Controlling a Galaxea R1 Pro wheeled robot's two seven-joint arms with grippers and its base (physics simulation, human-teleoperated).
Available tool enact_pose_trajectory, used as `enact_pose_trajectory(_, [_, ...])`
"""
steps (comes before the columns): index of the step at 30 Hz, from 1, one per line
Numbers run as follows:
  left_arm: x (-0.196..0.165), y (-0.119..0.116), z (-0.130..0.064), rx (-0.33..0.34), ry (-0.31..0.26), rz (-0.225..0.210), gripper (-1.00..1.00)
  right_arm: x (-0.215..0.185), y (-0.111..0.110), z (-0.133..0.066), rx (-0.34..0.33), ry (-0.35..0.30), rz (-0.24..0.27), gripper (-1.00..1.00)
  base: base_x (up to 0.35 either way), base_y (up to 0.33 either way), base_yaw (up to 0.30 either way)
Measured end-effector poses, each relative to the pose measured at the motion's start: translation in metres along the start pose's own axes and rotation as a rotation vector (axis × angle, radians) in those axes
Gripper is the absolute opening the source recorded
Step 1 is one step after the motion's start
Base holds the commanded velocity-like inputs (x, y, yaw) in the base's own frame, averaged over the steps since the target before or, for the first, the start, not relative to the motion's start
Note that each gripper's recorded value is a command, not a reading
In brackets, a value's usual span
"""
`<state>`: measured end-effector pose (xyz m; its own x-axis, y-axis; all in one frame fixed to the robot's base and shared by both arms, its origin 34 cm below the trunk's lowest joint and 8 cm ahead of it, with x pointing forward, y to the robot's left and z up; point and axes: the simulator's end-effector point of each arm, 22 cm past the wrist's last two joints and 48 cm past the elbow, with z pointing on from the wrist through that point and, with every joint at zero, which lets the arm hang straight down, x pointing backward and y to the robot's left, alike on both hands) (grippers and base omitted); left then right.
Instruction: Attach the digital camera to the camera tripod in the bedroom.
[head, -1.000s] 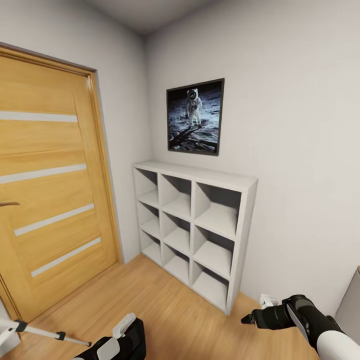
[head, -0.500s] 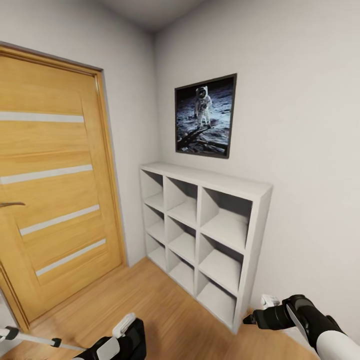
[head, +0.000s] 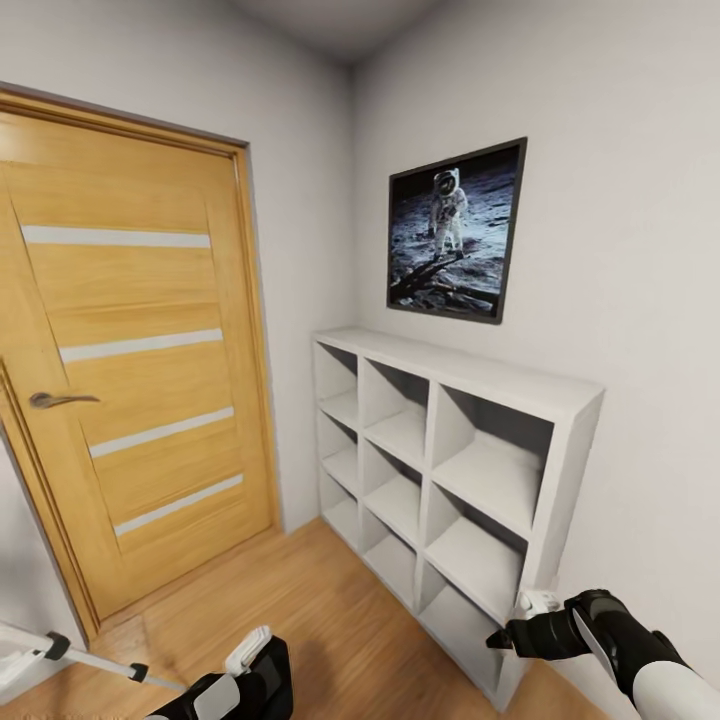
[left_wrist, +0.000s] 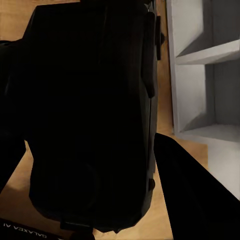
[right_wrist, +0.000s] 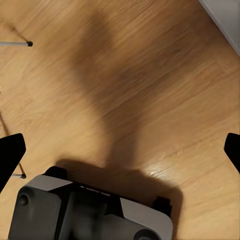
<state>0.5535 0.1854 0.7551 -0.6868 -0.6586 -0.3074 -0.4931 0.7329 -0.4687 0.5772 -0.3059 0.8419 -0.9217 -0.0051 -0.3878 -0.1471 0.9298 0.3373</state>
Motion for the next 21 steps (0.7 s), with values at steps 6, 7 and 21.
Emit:
enact_pose_trajectory(6, [0.000,0.000,0.000,-0.001,0.000,-0.001,-1.00,-0.001,0.000,-0.001,0.001,-0.002,0.000,1.00,0.007,-0.004,0.266])
enact_pose_trajectory(7, [0.000,0.001,0.000,-0.002,0.000,-0.001,-1.00,-0.001,0.000,-0.001,0.001,-0.003,-0.001,1.00,0.002,-0.001,0.266])
enact_pose_trajectory(21, [0.024,0.042,-0.002,-0.075,0.038,-0.010,-1.00,0.041,-0.013,0.010,0.018,0.080,0.058,1.00,0.000,0.000,0.267])
